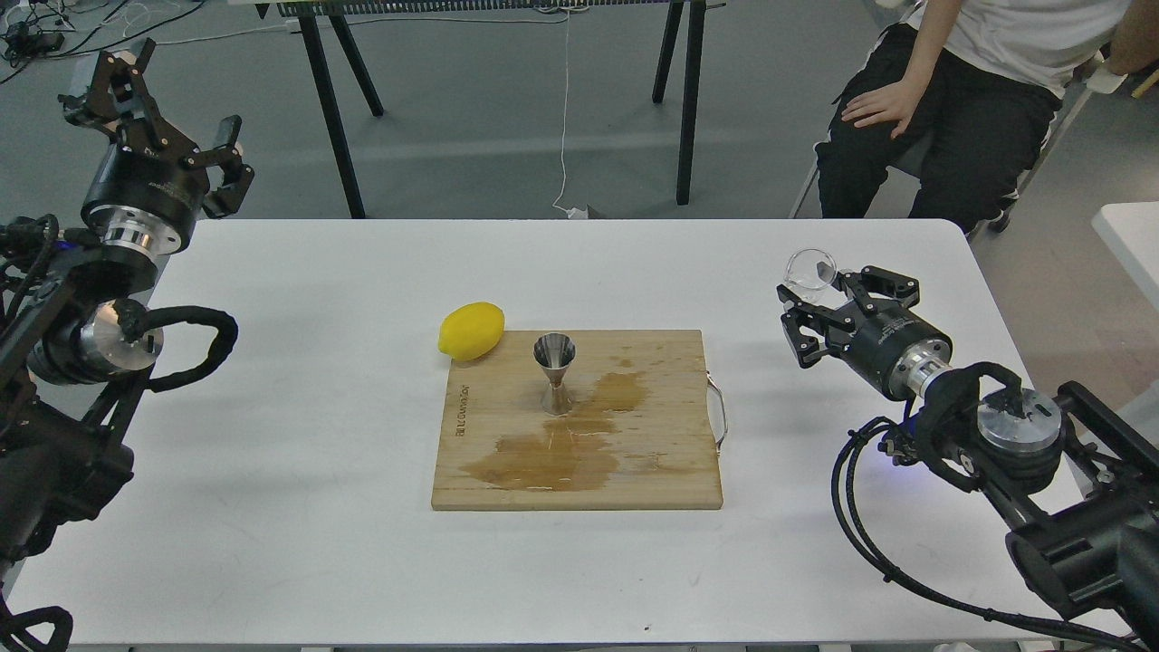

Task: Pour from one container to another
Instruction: 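Lift the glass cup with the right gripper over the jigger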

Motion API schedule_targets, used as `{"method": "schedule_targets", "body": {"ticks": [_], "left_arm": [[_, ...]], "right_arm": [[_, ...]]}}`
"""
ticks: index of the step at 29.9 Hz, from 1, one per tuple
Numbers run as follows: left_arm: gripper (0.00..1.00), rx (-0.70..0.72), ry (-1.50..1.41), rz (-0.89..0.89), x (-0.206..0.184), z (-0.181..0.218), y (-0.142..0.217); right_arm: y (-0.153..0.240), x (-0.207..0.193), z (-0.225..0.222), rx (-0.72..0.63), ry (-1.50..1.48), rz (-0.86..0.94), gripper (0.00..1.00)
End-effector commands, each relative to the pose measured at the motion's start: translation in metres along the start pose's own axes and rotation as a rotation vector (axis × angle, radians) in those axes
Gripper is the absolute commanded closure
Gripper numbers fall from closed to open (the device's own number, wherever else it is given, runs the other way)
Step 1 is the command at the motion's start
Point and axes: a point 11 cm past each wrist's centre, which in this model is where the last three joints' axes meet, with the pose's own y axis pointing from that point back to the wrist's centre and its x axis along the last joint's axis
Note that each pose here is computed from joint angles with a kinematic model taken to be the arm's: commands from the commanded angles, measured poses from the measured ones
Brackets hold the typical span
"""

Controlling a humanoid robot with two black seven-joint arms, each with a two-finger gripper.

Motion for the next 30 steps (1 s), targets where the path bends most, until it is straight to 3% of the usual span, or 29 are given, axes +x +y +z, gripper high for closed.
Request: {"method": "schedule_targets", "body": {"ticks": [1, 8, 16, 30], "left_arm": [[0.00, 0.002, -0.002, 0.003, 0.000, -0.001, 0.000], [0.00, 0.005, -0.014, 0.026, 0.003, 0.000, 0.000], [0.00, -0.002, -0.030, 0.039, 0.009, 0.006, 0.001], [0.00, -0.001, -0.033, 0.044, 0.010, 0.006, 0.002]], "right_arm": [[-0.015, -0.023, 0.016, -0.070, 0.071, -0.028, 0.65], [-0.051, -0.068, 0.079, -0.224, 0.214, -0.049, 0.65], [-0.065, -0.077, 0.140, -0.300, 0.515, -0.072, 0.65], [-0.066, -0.076, 0.157, -0.293, 0.764, -0.100, 0.65]]}}
